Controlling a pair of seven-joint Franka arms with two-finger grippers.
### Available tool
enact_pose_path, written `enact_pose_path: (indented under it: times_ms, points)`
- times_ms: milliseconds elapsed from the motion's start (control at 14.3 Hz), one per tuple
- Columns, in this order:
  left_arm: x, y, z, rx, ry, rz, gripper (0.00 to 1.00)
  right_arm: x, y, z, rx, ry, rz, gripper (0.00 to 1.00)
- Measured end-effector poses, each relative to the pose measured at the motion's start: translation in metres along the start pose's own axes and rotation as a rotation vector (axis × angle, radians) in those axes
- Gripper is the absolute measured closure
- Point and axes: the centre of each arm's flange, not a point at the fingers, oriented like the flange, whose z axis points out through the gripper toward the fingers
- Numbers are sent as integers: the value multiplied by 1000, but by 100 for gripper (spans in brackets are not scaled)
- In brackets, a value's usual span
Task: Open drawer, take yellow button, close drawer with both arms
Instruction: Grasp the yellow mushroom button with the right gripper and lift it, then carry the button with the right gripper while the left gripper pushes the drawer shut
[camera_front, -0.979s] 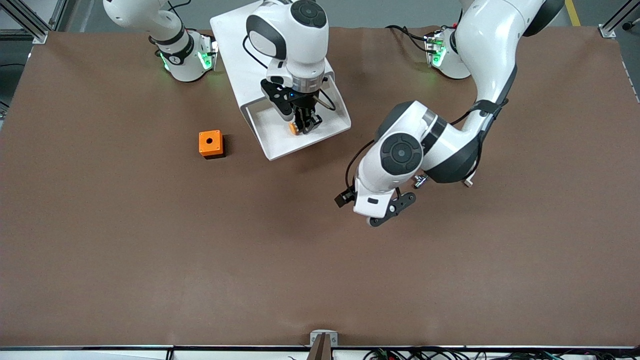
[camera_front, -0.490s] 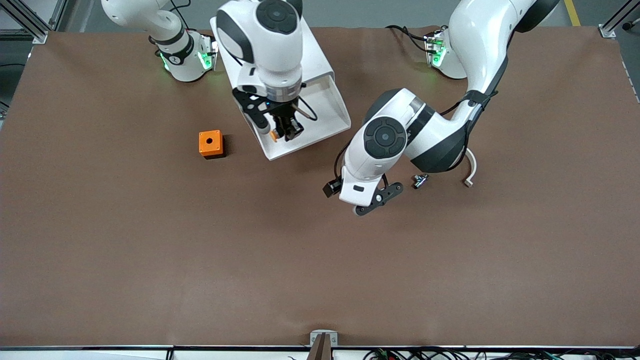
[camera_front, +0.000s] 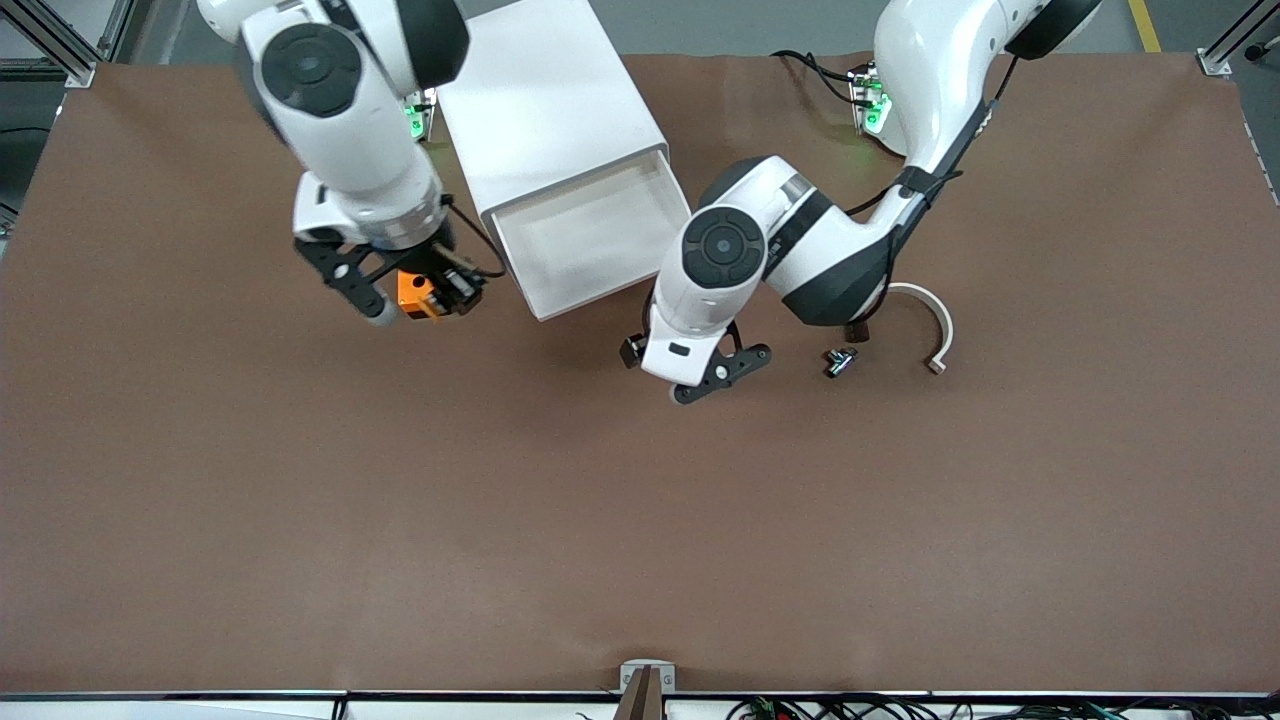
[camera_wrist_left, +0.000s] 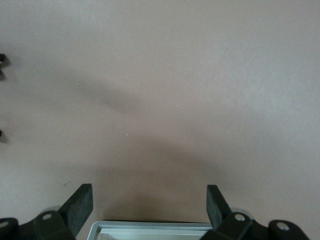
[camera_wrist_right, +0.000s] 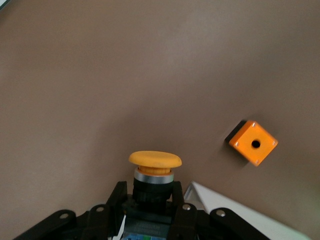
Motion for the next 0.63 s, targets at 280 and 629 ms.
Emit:
enact_pose_path:
  times_ms: [280, 629]
  points:
    - [-30, 9, 13, 25, 3, 47, 0, 74, 38, 6, -10, -8, -154, 59]
    - [-61, 19, 23, 41, -1, 93, 0, 171, 105, 19, -9, -11, -320, 59]
